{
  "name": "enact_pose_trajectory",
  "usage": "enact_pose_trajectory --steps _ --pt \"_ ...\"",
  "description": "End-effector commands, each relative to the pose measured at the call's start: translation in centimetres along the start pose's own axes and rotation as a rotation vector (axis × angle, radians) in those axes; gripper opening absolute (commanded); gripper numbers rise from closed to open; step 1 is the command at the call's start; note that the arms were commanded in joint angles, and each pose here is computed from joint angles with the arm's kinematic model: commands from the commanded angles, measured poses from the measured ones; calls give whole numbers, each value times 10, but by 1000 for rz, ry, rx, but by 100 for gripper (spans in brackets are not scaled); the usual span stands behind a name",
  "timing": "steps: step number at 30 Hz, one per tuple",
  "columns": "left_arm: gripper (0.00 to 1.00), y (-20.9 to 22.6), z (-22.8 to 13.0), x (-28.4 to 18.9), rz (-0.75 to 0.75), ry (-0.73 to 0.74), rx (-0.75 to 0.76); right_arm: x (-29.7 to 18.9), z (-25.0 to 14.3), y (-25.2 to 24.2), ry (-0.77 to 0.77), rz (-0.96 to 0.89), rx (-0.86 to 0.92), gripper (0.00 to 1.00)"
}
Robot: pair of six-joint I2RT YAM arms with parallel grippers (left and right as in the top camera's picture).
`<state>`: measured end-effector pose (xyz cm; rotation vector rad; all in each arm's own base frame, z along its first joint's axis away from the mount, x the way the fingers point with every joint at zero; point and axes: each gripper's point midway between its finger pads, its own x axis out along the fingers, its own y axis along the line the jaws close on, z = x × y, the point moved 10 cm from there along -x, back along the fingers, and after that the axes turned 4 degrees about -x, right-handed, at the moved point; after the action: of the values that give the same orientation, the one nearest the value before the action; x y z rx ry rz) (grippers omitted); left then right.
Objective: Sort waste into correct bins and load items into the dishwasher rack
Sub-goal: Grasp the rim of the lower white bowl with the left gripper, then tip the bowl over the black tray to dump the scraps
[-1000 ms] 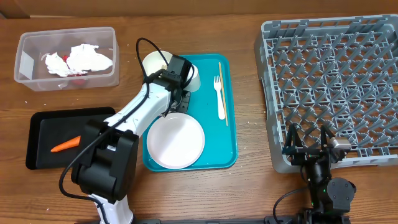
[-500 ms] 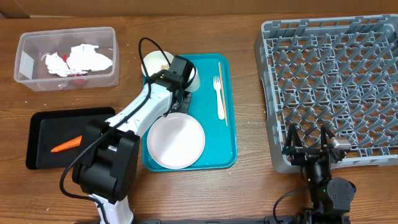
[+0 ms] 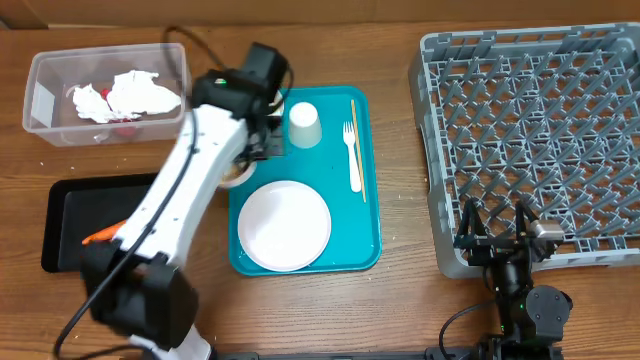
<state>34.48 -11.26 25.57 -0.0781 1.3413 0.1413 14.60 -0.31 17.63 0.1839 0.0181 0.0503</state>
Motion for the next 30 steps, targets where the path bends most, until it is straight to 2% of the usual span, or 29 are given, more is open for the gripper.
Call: enact_pose_trajectory --steps 1,6,10,15,19,24,30 --pt "4 45 -6 -60 -101 -78 -205 0 -2 -2 -4 -13 -7 100" --pt "4 89 -10 -88 -258 -96 -256 0 -2 -2 -4 -13 -8 100" --pt "4 122 -15 -85 -393 -56 -314 0 -2 -2 -4 -13 -7 100" --pt "4 165 -26 -46 -528 -5 -400 0 -2 -2 -4 -13 -7 100" --pt "4 207 -33 -18 -689 -72 -500 0 -2 -2 -4 -13 -8 100" --pt "4 253 -57 14 -797 -154 -633 0 -2 -2 -4 -13 -7 100" --pt "4 271 -74 48 -855 -229 -693 0 -2 -2 -4 -13 -7 100"
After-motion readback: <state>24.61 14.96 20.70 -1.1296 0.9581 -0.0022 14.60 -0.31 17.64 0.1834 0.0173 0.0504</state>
